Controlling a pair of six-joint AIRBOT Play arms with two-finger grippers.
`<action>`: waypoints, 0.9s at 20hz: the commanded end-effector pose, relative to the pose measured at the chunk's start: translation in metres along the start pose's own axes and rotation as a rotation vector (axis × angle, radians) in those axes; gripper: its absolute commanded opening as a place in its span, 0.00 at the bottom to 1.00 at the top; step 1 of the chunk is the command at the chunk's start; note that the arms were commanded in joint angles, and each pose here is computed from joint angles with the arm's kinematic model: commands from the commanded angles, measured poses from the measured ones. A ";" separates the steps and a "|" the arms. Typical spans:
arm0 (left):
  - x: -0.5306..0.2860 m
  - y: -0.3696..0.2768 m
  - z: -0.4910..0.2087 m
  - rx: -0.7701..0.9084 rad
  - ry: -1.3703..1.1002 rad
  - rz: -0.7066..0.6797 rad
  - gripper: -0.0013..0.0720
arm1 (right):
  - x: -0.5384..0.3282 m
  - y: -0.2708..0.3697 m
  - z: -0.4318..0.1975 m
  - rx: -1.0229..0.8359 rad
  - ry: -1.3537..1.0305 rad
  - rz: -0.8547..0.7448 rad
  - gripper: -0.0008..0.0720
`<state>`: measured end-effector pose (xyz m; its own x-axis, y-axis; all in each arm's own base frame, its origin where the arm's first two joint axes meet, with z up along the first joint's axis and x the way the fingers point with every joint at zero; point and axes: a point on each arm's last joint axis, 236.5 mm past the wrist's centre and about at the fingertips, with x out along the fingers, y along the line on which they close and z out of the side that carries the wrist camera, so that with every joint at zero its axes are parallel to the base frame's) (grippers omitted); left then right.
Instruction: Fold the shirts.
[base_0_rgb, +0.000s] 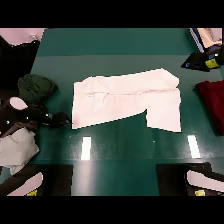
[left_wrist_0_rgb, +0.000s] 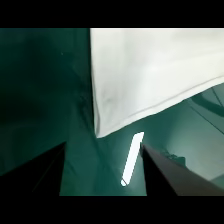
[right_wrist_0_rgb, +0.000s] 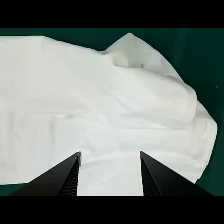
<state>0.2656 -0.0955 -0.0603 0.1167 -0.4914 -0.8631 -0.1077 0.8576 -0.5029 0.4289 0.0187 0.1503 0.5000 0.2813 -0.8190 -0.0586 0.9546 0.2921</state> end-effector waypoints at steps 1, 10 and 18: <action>0.017 0.005 -0.003 -0.071 -0.051 -0.029 0.75 | -0.007 0.002 -0.007 0.005 -0.045 -0.005 0.59; 0.040 -0.007 -0.001 -0.060 -0.035 -0.052 0.68 | -0.008 0.002 -0.011 0.006 -0.042 -0.004 0.59; -0.004 -0.043 0.034 0.091 -0.064 -0.072 0.05 | 0.006 -0.052 -0.051 0.060 0.160 -0.094 0.59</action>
<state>0.2965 -0.1243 -0.0567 0.1997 -0.5407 -0.8171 -0.0780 0.8225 -0.5633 0.4055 -0.0035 0.1293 0.4594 0.2225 -0.8599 -0.0139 0.9698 0.2435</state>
